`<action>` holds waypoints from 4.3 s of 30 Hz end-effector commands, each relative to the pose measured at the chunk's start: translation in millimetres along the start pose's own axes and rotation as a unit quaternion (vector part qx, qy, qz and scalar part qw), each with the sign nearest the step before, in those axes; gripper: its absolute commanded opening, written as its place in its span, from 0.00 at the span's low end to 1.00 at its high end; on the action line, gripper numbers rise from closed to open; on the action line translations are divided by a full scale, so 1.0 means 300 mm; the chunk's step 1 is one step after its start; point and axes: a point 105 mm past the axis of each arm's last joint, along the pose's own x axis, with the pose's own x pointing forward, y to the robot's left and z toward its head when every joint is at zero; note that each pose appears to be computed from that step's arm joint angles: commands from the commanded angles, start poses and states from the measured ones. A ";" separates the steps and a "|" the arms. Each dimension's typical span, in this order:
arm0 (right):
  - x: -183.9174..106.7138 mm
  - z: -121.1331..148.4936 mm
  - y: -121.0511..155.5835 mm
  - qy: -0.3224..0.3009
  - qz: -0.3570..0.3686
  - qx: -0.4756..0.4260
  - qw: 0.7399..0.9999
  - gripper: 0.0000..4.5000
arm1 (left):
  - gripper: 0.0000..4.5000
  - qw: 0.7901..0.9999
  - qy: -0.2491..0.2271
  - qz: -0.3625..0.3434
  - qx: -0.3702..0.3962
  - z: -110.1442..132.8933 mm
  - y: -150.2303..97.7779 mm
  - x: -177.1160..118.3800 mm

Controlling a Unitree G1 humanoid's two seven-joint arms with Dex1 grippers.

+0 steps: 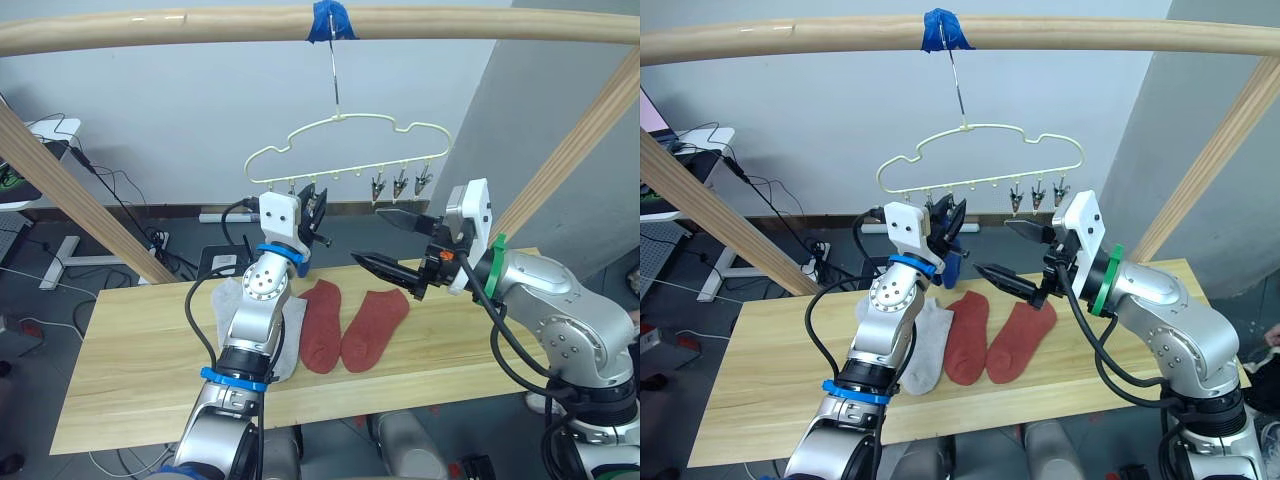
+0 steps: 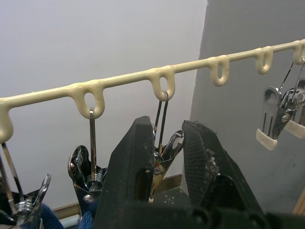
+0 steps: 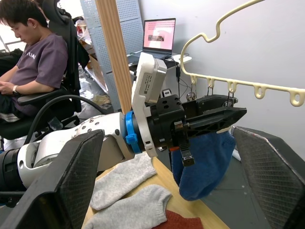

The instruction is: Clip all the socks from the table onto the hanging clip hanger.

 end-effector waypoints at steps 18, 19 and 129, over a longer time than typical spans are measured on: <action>-0.004 0.001 0.002 -0.001 -0.002 -0.030 1.000 1.00 | 0.33 1.000 -0.007 -0.014 0.009 0.026 -0.011 0.000; -0.005 0.001 0.001 -0.002 -0.002 -0.030 1.000 1.00 | 0.39 1.000 -0.009 -0.015 0.008 0.028 -0.012 0.000; 0.063 -0.314 0.022 0.102 0.025 -0.077 0.992 0.01 | 0.04 0.848 0.242 -0.228 -0.414 0.069 -0.018 -0.122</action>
